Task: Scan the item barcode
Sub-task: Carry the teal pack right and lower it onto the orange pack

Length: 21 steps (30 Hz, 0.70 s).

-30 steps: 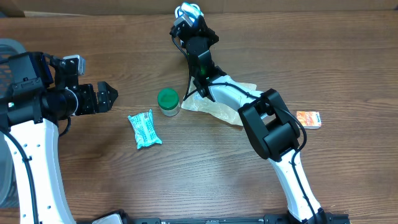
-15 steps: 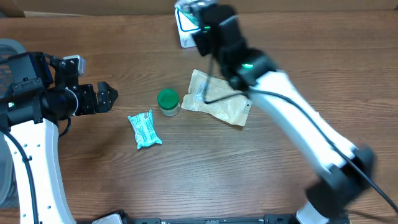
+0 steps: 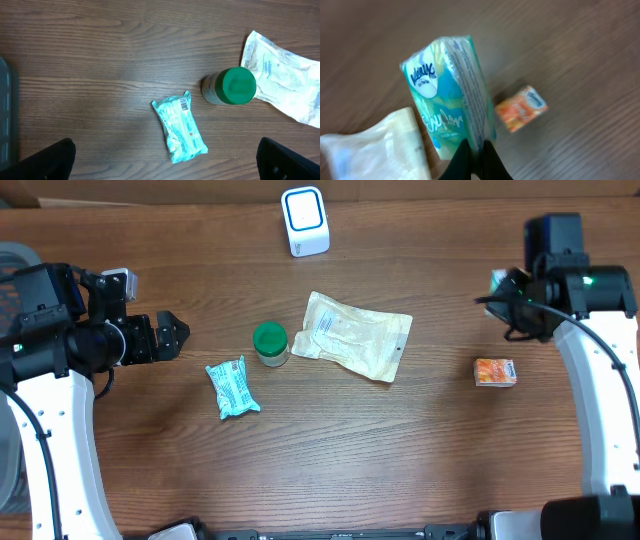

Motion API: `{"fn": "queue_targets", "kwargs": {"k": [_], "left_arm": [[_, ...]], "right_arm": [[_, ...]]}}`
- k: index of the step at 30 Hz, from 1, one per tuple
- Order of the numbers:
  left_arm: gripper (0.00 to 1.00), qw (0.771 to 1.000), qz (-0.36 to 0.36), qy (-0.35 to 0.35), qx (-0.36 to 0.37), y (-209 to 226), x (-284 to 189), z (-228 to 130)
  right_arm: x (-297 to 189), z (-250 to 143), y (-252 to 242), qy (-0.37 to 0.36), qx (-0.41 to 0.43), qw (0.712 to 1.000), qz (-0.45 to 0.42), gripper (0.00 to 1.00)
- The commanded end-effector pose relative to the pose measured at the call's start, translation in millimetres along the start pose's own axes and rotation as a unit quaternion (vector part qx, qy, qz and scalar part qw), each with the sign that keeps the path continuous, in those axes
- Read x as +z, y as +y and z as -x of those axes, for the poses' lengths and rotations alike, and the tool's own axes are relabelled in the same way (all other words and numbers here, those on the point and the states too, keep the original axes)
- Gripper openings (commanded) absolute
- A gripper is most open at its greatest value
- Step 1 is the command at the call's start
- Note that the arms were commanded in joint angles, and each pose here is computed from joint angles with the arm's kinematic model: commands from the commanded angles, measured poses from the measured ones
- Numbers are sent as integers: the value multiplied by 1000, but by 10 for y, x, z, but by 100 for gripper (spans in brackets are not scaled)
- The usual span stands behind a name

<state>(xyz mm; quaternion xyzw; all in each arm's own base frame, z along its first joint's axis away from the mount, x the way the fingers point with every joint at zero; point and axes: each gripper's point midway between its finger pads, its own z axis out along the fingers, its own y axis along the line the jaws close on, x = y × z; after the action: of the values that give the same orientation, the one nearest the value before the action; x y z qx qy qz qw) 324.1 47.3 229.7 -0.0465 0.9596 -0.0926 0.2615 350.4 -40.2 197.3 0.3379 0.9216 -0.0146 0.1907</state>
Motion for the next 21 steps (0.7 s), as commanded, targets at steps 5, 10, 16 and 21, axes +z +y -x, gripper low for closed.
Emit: {"fn": "queue_targets", "kwargs": {"k": [5, 10, 16, 21], "left_arm": [[100, 1000, -1, -4, 10, -17, -16, 22], [100, 1000, -1, -3, 10, -17, -16, 21], [100, 1000, -1, -4, 10, -15, -16, 22], [100, 1000, -1, -3, 10, -17, -16, 21]], "right_arm": [[793, -476, -352, 93, 73, 993, 9, 4], [1028, -649, -435, 104, 93, 990, 10, 4], [1239, -858, -513, 114, 118, 986, 6, 4], [1330, -914, -563, 108, 128, 986, 0, 4]]}}
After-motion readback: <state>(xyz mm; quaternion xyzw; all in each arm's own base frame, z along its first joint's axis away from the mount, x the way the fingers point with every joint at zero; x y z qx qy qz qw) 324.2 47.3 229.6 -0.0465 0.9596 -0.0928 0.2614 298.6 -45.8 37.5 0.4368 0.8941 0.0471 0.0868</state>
